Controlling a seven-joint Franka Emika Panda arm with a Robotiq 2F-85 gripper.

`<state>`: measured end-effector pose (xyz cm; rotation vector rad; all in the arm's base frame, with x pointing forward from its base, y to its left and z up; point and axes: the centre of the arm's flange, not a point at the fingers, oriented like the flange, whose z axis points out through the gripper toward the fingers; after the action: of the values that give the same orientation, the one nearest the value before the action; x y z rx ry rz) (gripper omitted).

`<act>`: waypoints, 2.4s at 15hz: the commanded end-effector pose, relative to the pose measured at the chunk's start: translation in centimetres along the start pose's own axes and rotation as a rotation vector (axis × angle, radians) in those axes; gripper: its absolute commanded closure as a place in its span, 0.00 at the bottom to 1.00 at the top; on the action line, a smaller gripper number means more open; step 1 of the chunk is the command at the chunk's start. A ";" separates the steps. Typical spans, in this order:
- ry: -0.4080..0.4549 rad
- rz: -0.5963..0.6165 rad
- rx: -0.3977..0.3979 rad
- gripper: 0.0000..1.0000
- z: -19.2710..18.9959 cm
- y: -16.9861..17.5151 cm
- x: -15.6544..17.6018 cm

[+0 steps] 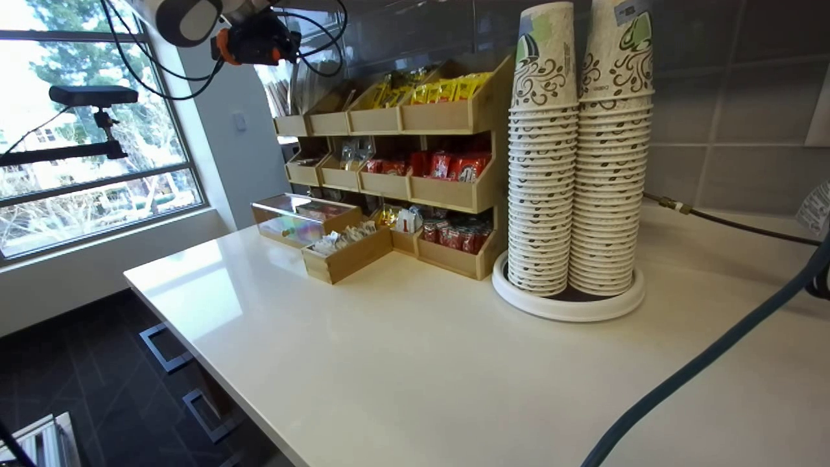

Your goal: Pick up one packet of the white item on the top shelf in the first box to the far right

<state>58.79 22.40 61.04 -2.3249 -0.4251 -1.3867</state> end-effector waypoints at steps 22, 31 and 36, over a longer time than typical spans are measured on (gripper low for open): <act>-0.573 -0.269 0.254 1.00 -9.3 0.2 -14.6; -0.631 -0.326 0.211 1.00 -6.9 0.2 -15.3; -0.810 -0.479 0.191 1.00 -4.8 -0.1 -20.7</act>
<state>46.15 18.10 47.41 -2.5916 -1.2524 -0.5301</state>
